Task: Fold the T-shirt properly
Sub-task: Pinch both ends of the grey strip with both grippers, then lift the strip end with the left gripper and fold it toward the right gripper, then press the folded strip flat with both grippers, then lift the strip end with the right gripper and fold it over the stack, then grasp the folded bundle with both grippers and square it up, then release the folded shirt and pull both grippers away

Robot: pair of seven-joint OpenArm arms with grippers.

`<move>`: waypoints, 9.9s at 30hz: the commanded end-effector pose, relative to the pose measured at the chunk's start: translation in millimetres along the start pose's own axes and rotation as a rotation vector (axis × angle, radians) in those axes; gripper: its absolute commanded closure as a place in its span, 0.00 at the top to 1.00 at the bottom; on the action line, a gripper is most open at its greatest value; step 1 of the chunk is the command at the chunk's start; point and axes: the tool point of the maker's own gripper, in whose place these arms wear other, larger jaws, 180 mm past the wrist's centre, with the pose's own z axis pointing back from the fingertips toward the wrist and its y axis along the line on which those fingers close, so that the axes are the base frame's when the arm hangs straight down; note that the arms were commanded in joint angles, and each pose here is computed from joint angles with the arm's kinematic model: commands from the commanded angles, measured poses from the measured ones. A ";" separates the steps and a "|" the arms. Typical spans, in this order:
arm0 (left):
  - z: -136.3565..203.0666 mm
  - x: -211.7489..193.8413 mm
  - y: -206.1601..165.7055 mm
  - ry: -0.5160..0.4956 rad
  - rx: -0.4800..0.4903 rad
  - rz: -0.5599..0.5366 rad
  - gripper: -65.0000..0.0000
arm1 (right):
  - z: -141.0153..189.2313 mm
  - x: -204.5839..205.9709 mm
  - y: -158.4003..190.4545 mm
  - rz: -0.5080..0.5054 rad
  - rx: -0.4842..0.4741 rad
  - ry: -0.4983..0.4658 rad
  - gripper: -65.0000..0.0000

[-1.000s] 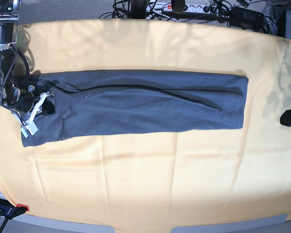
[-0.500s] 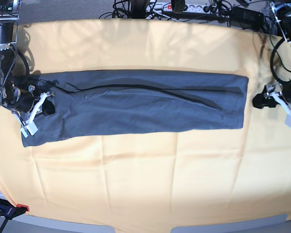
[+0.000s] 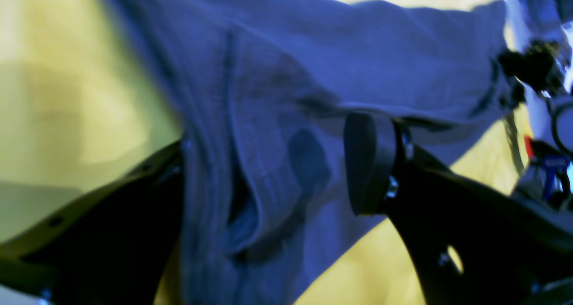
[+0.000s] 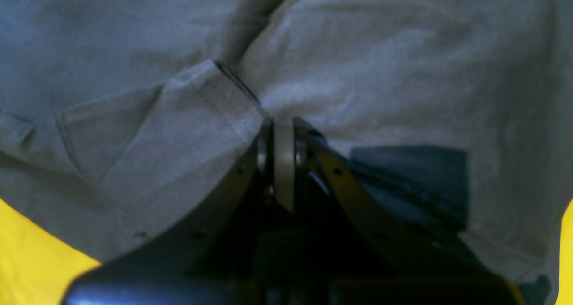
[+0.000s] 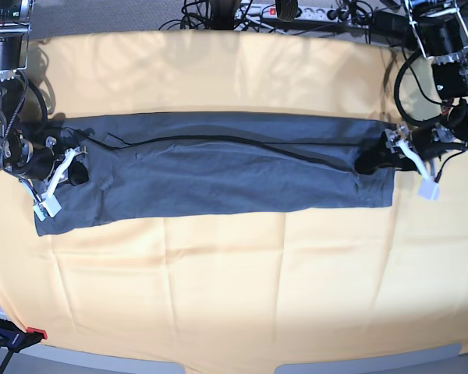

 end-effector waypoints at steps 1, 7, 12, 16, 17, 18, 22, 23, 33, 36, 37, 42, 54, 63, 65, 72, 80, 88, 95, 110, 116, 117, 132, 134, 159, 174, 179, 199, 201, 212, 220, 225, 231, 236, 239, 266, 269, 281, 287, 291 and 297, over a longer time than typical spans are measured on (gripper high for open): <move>1.1 -17.9 8.6 0.102 0.049 -0.013 0.65 | 2.3 -6.2 -5.3 0.013 -0.024 0.043 0.00; 4.7 0.0 12.1 0.027 0.065 -0.028 0.23 | 2.3 -6.0 -5.3 0.013 -0.023 0.042 0.00; 15.6 21.6 24.3 -0.027 0.128 -0.023 0.00 | 7.0 18.4 -9.3 -0.054 -0.030 -0.025 0.09; 37.7 47.4 35.2 -0.116 0.172 -0.022 0.00 | 18.4 53.9 -15.1 -0.064 -0.028 -0.116 0.39; 45.3 52.2 38.9 -0.132 0.187 -0.023 0.00 | 22.1 62.6 -16.6 -0.065 -0.027 -0.140 0.44; 52.8 57.2 42.5 -0.148 0.202 -0.027 0.00 | 26.0 69.8 -18.5 -0.067 -0.027 -0.161 0.45; 82.1 74.6 54.5 -0.177 0.266 -0.062 0.00 | 38.7 91.8 -21.5 -0.045 -0.016 -0.219 0.45; 89.2 78.1 57.1 -0.173 0.284 -0.075 0.00 | 41.1 95.1 -23.1 -0.042 -0.019 -0.228 0.45; 108.0 102.7 17.4 -0.223 0.086 -0.159 0.00 | 37.0 93.4 -19.4 -0.058 -0.008 -0.242 0.45; 99.6 102.2 -17.1 -0.231 -0.099 -0.179 0.00 | 26.8 89.9 -5.9 -0.050 0.032 -0.251 0.45; 97.0 104.5 -22.9 -0.250 -0.127 -0.185 0.00 | 22.6 89.4 0.5 -0.045 0.050 -0.253 0.45; 77.9 106.9 -55.1 -0.292 -0.206 -0.218 0.00 | 5.0 92.3 23.3 -0.044 0.098 -0.261 0.45; 31.0 79.4 -117.8 -0.361 -0.390 -0.270 0.00 | -17.4 94.3 50.5 -0.037 0.133 -0.255 0.45; 2.1 78.1 -143.2 -0.463 -0.509 -0.145 0.00 | -17.8 94.5 52.3 -0.030 0.139 -0.256 0.45; -11.7 72.7 -149.7 -0.436 -0.509 -0.142 0.00 | -17.8 94.4 52.3 -0.030 0.139 -0.256 0.45; -47.3 50.1 -179.9 -0.306 -0.562 -0.181 0.00 | -18.4 92.4 52.3 -0.030 0.139 -0.245 0.45; -58.2 45.1 -199.9 -0.273 -0.615 -0.203 0.74 | -18.3 92.5 52.3 -0.030 0.139 -0.245 0.45; -62.0 45.1 -193.8 -0.269 -0.574 -0.214 0.60 | -17.0 96.4 52.4 -0.027 0.141 -0.257 0.45; -85.6 37.8 -149.6 -0.204 -0.293 -0.323 0.00 | -2.9 133.1 46.2 0.008 0.123 -0.324 0.45; -92.0 22.5 -90.2 -0.126 0.005 -0.327 0.00 | 7.0 104.5 -14.3 -0.099 -0.148 -0.097 0.56; -87.8 18.2 -85.0 -0.116 0.011 -0.323 0.00 | 8.4 31.7 -44.1 -0.197 -0.281 0.055 0.56; -87.8 18.7 -85.7 -0.119 0.007 -0.321 0.00 | 6.8 23.2 -41.8 -0.214 -0.269 0.065 0.56; -87.7 19.4 -88.0 -0.126 -0.005 -0.314 0.00 | -16.0 -24.7 57.0 -0.321 0.214 0.039 0.56; -87.7 19.7 -88.3 -0.127 -0.006 -0.314 0.00 | -17.2 -24.3 74.1 -0.311 0.291 0.024 0.56; -72.6 28.0 -91.5 -0.143 -0.071 -0.280 0.00 | 21.4 74.1 10.7 -0.130 0.122 -0.224 0.00; -13.9 62.0 -55.1 -0.327 -0.026 -0.147 0.15 | 98.2 132.5 60.8 -0.026 0.402 -0.428 0.00; -16.5 42.1 -55.2 -0.293 -0.037 -0.170 0.15 | 94.4 155.0 116.6 0.041 0.510 -0.533 0.00; -6.7 38.9 -46.3 -0.271 -0.014 -0.182 0.15 | -0.7 165.7 286.6 0.308 0.641 -0.440 0.48; -6.7 39.2 -46.4 -0.272 -0.015 -0.182 0.15 | 1.9 168.1 308.2 0.340 0.693 -0.454 0.71; -2.1 41.8 -44.2 -0.272 -0.010 -0.192 0.15 | 23.0 213.3 335.2 0.568 0.675 -0.466 0.76; 20.7 55.4 -35.7 -0.260 0.010 -0.238 0.00 | 38.4 236.1 250.0 0.503 0.482 -0.461 0.00; 30.3 58.7 -78.9 -0.286 -0.236 -0.228 0.00 | 19.2 235.7 215.8 0.450 0.339 -0.518 0.00; 13.5 37.6 -125.2 -0.160 -0.392 -0.324 0.00 | -29.8 230.9 194.1 0.438 0.266 -0.424 0.00; -17.0 -1.6 -163.6 0.035 -0.413 -0.510 0.00 | -54.7 230.1 182.4 0.456 0.236 -0.326 0.00; -34.6 -28.8 -175.7 0.148 -0.396 -0.620 0.00 | -64.6 229.7 169.8 0.487 0.174 -0.283 0.00; -92.9 22.7 -61.6 0.111 0.217 -0.981 0.00 | -73.3 115.7 152.1 0.310 0.396 0.040 0.00; -106.5 39.6 -58.5 -0.030 0.139 -0.954 0.00 | -64.6 99.4 171.1 0.304 0.471 0.028 0.00; -151.0 89.6 -65.0 -0.171 -0.012 -0.920 0.00 | -26.1 34.3 217.9 0.221 0.516 -0.072 0.00; -139.1 126.9 -113.6 -0.221 -0.082 -0.913 0.00 | -3.7 45.7 199.0 0.168 0.447 -0.174 0.00; -118.8 142.0 -147.5 -0.245 -0.140 -0.897 0.00 | 5.3 54.7 186.5 0.147 0.407 -0.213 0.00; -82.0 145.5 -175.5 -0.171 -0.220 -0.831 0.00 | 26.2 81.8 197.5 0.193 0.477 -0.384 0.00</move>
